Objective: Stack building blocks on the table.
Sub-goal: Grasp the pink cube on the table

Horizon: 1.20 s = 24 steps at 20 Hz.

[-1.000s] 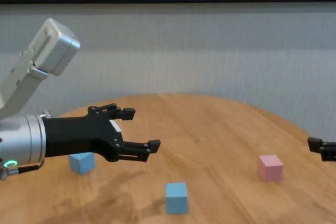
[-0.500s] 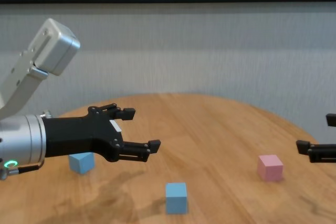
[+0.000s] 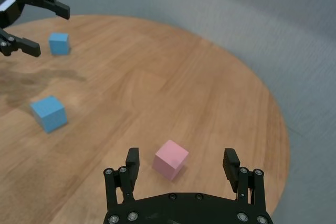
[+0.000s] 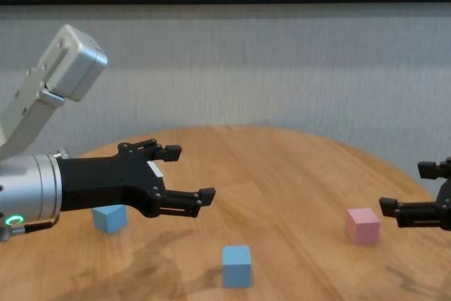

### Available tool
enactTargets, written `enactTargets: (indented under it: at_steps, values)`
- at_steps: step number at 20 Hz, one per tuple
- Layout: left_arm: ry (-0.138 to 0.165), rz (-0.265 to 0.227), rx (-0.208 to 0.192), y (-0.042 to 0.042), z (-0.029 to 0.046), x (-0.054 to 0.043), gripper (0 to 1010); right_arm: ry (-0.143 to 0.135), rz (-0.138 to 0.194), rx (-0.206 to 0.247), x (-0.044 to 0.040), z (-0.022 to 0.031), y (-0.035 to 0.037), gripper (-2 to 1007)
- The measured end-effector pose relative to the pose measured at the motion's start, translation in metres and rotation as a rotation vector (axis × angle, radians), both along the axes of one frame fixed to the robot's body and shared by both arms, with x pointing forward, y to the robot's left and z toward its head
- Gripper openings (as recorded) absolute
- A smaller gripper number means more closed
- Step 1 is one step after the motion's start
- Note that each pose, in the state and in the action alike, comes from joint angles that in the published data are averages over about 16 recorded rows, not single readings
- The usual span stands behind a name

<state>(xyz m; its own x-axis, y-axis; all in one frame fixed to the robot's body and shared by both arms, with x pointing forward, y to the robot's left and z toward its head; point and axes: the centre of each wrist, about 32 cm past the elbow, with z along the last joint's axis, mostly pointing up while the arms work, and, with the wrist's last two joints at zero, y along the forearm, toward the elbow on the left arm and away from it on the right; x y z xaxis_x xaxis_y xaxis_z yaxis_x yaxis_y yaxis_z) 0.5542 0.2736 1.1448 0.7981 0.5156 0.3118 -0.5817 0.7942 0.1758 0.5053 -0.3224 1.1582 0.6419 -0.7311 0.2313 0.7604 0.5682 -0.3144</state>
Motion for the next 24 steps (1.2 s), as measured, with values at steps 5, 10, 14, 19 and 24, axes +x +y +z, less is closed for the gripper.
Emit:
enactTargets:
  at_steps: [5, 10, 14, 19, 24]
  values:
    - [0.0, 0.0, 0.0, 0.0, 0.0, 0.0, 1002, 0.014, 0.003, -0.008, 0.0014, -0.0013, 0.0032, 1005]
    - [0.0, 0.0, 0.0, 0.0, 0.0, 0.0, 1002, 0.026, -0.001, -0.02, 0.0025, -0.0022, 0.0052, 1005]
    - [0.0, 0.0, 0.0, 0.0, 0.0, 0.0, 1002, 0.031, -0.004, -0.032, 0.0033, -0.0026, 0.0064, 1005]
    - [0.0, 0.0, 0.0, 0.0, 0.0, 0.0, 1002, 0.034, -0.003, -0.06, 0.0045, -0.0026, 0.0083, 1005]
    - [0.0, 0.0, 0.0, 0.0, 0.0, 0.0, 1002, 0.033, 0.008, -0.09, 0.0064, -0.002, 0.0102, 1005]
